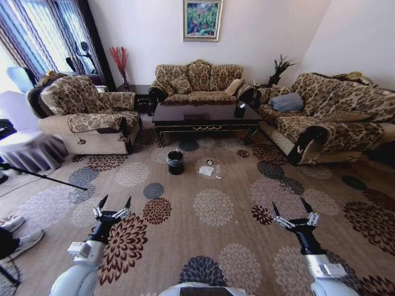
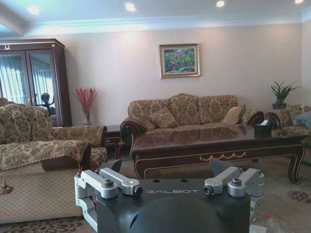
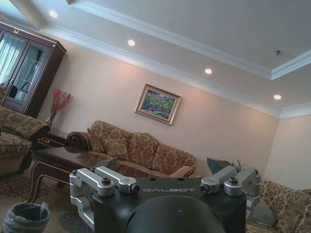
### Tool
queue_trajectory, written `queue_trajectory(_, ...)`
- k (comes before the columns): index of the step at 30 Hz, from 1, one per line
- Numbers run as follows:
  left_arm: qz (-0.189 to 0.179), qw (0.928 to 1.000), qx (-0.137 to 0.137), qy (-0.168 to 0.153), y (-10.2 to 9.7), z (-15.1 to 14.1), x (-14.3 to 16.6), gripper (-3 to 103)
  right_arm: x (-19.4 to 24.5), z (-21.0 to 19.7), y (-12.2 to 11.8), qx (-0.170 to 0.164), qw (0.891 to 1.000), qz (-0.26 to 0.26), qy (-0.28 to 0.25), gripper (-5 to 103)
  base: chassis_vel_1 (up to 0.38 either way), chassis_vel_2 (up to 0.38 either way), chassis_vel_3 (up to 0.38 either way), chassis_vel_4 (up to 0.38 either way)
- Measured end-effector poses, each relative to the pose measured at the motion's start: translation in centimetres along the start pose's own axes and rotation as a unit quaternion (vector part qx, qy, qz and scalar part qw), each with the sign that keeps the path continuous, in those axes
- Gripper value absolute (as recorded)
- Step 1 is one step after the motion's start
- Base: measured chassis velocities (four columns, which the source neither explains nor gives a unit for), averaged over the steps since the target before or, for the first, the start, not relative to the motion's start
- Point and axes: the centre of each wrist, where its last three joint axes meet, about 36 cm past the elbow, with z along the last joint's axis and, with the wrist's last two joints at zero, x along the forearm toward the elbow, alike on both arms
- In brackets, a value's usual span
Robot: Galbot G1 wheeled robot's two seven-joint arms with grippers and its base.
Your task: Move to the front of the table and pick up the trash from the floor, then place it into the trash bin.
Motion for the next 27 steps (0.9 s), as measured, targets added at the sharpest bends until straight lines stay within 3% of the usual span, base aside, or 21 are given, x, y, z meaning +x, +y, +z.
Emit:
queue_trajectory(11, -0.014, 0.9999, -0.003, -0.005, -0.2, -1.0, -0.2, 100, -0.2, -0.1, 0.1, -0.008, 1.000, -0.002, 0.000, 100, 0.000, 0.000, 0.000, 0.000)
queue_trajectory(27, -0.014, 0.9998, 0.003, -0.011, 0.0, -1.1, -0.4, 100, -1.4, -0.9, 0.2, 0.008, 1.000, 0.014, -0.009, 100, 0.000, 0.000, 0.000, 0.000)
